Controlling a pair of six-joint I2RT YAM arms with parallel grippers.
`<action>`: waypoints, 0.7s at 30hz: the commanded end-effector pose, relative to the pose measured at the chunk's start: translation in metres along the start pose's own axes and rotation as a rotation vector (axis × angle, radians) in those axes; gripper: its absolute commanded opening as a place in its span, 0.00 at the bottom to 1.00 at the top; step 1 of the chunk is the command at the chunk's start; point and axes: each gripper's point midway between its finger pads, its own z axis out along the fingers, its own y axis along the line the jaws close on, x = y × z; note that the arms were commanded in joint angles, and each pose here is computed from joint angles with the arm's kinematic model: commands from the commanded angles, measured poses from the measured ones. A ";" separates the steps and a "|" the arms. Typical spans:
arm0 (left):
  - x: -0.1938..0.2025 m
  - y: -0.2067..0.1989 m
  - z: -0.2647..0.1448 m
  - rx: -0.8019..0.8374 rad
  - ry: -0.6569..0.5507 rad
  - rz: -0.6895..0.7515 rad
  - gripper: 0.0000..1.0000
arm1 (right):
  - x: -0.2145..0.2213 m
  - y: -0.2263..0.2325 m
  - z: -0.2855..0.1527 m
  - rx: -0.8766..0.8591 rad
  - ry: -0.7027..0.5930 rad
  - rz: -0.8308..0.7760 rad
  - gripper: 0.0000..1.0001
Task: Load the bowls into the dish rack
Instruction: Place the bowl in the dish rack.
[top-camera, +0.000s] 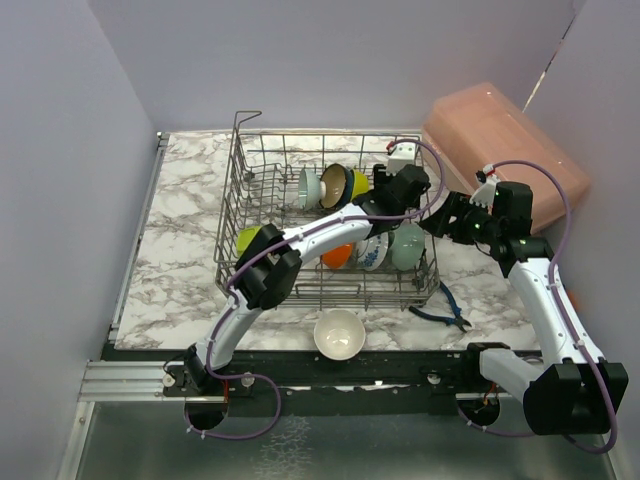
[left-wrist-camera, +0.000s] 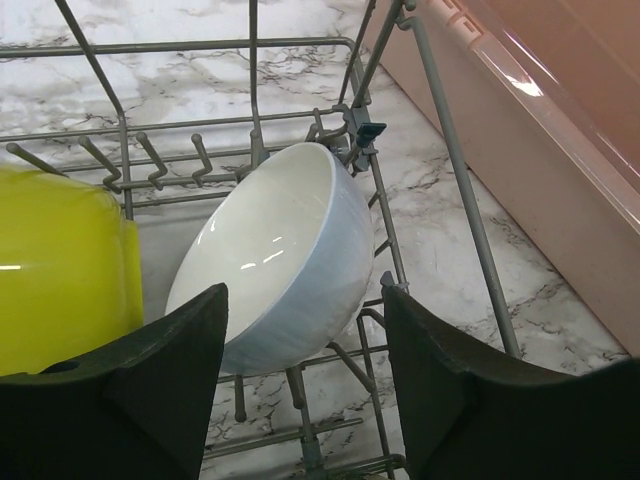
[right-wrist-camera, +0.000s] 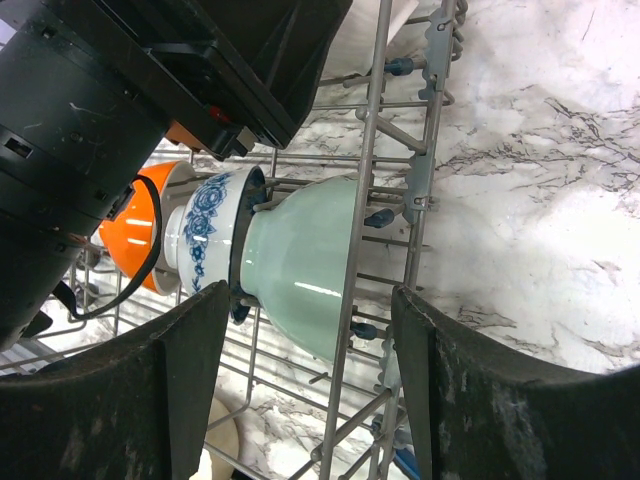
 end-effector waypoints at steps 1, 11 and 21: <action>-0.022 -0.005 -0.004 0.089 -0.004 0.050 0.64 | -0.003 0.004 -0.003 -0.007 -0.014 -0.025 0.70; -0.003 -0.031 0.003 0.272 0.072 0.117 0.41 | -0.005 0.004 -0.005 -0.002 -0.018 -0.025 0.70; -0.028 -0.042 -0.009 0.312 0.043 0.041 0.00 | -0.007 0.003 -0.006 0.007 -0.022 -0.025 0.70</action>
